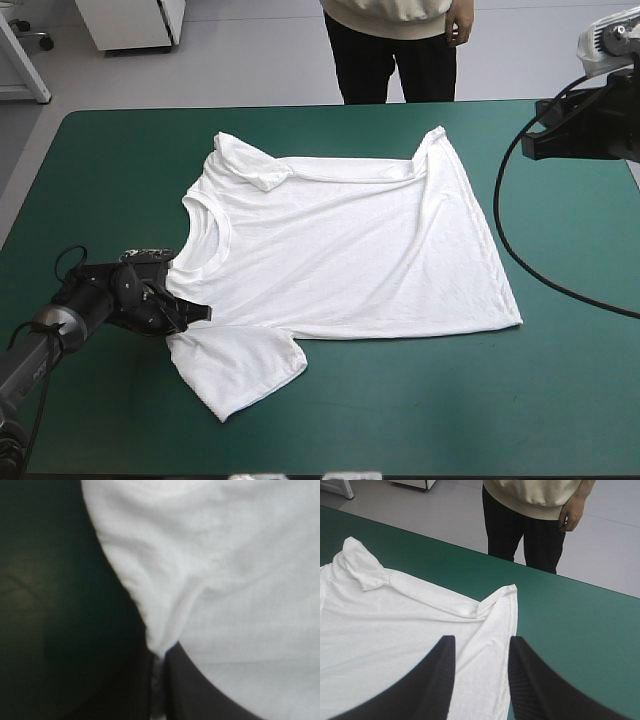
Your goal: Fold the cloth
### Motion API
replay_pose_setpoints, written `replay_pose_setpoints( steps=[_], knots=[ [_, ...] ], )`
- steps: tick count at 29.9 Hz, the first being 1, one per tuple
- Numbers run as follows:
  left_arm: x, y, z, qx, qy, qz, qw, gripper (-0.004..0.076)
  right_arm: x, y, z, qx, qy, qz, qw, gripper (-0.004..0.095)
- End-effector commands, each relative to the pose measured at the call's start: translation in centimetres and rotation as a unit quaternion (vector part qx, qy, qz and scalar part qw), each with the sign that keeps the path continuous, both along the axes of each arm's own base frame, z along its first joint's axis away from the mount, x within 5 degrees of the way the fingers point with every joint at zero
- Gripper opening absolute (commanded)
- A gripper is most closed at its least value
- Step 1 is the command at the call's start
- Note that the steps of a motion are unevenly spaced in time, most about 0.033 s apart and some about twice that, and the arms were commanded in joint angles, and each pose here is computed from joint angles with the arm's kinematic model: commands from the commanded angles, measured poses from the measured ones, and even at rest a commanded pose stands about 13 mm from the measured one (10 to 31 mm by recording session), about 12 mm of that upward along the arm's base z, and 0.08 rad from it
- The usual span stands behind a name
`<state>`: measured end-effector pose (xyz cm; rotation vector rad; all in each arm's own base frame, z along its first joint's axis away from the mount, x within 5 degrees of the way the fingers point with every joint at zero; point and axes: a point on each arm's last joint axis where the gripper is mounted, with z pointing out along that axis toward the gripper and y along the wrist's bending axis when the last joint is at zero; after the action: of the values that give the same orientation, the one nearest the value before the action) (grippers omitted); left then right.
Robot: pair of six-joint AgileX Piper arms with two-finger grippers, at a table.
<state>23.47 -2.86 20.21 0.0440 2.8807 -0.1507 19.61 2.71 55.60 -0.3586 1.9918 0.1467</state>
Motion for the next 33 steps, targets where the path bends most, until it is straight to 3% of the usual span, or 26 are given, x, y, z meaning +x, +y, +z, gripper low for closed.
replay_pose_setpoints(
  steps=[1, 5, 10, 15, 24, 27, 33],
  knots=[
    [0.8, 0.4, 0.7, 0.038, -0.006, 0.003, 0.999, -0.0009, -1.1, -0.1, 1.1, 0.007, -0.035, 0.000, 0.999, 0.0320],
    [2.9, 2.2, 3.5, 0.119, -0.066, 0.024, 0.990, -0.0009, -1.1, -0.1, 1.1, 0.007, -0.035, 0.000, 0.999, 0.0320],
    [5.3, 5.5, 7.1, 0.136, -0.126, 0.087, 0.979, -0.0009, -1.1, -0.1, 1.1, 0.007, -0.036, 0.001, 0.999, 0.0320],
    [7.4, 10.4, 9.8, 0.186, -0.156, 0.108, 0.964, -0.0009, -0.5, 0.0, 1.0, 0.010, -0.036, 0.001, 0.999, 0.0319],
    [10.3, 18.6, 8.9, 0.305, -0.132, 0.124, 0.935, -0.0009, 1.0, 0.4, 0.5, 0.029, -0.024, 0.016, 0.999, 0.0320],
    [10.5, 20.9, 8.6, 0.295, -0.134, 0.160, 0.933, -0.0009, 1.6, 0.5, 0.2, 0.029, -0.019, 0.022, 0.999, 0.0320],
    [11.7, 22.3, 9.1, 0.293, -0.157, 0.168, 0.928, -0.0008, 2.0, 0.7, -0.1, 0.027, -0.013, 0.036, 0.999, 0.0322]
  ],
)
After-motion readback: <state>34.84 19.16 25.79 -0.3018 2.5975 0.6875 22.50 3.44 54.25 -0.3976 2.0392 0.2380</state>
